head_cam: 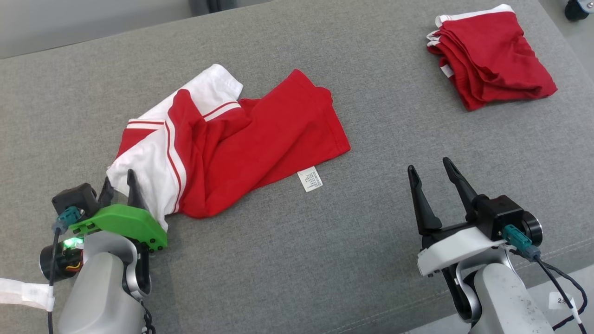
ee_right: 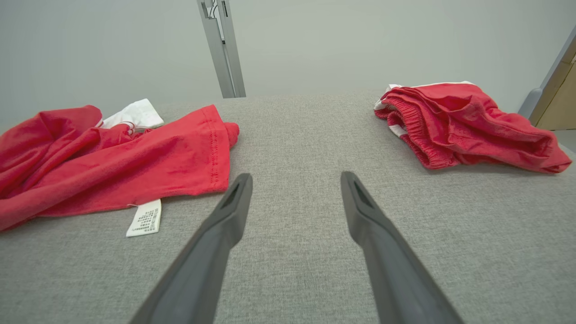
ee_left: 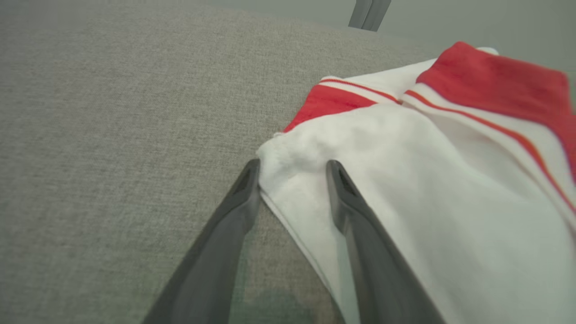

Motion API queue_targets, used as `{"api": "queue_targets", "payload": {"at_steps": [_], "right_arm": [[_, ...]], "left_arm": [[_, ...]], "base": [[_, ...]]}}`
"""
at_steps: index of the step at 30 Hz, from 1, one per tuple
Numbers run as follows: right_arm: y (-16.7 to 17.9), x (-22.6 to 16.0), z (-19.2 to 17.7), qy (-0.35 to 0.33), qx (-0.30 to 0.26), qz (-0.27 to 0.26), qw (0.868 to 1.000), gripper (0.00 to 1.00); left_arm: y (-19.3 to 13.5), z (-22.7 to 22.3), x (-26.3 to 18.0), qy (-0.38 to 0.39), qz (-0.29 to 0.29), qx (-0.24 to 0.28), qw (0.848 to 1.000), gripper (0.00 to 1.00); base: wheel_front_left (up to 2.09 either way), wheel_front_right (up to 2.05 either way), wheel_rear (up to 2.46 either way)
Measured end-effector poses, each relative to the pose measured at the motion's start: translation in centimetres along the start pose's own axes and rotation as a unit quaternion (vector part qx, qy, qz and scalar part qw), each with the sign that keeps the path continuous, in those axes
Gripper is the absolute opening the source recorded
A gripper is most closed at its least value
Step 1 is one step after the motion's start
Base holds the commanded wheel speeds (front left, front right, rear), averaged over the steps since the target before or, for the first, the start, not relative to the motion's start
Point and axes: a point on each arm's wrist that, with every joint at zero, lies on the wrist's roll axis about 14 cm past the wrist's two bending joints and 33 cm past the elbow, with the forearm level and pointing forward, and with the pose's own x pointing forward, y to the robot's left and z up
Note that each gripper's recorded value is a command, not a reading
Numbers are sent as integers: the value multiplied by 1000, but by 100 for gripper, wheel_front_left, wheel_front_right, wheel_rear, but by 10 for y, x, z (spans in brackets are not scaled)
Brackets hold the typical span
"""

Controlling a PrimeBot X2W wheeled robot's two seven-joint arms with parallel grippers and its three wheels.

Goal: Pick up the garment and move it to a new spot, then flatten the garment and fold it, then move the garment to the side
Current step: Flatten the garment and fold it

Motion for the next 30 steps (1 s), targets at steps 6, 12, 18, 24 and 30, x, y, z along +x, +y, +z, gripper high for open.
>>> {"api": "queue_targets", "payload": {"at_steps": [6, 12, 18, 24, 30], "right_arm": [[3, 1, 4, -6, 1, 4, 1000, 100], [9, 1, 7, -11, 3, 12, 1000, 100], [11, 3, 10, -16, 3, 15, 1000, 100], [23, 9, 14, -23, 1, 32, 999, 100], [37, 13, 17, -28, 2, 52, 998, 100]], "left_arm": [[0, 4, -4, -13, -4, 2, 1000, 0], [4, 30, -11, -63, -1, -2, 998, 0], [28, 34, -40, -92, 31, -22, 995, 0], [51, 11, -74, -78, 70, -50, 993, 0], [54, -6, -95, -59, 81, -74, 992, 0]], "base": [[0, 0, 0], [0, 0, 0], [0, 0, 0], [0, 0, 0], [0, 0, 0]]}}
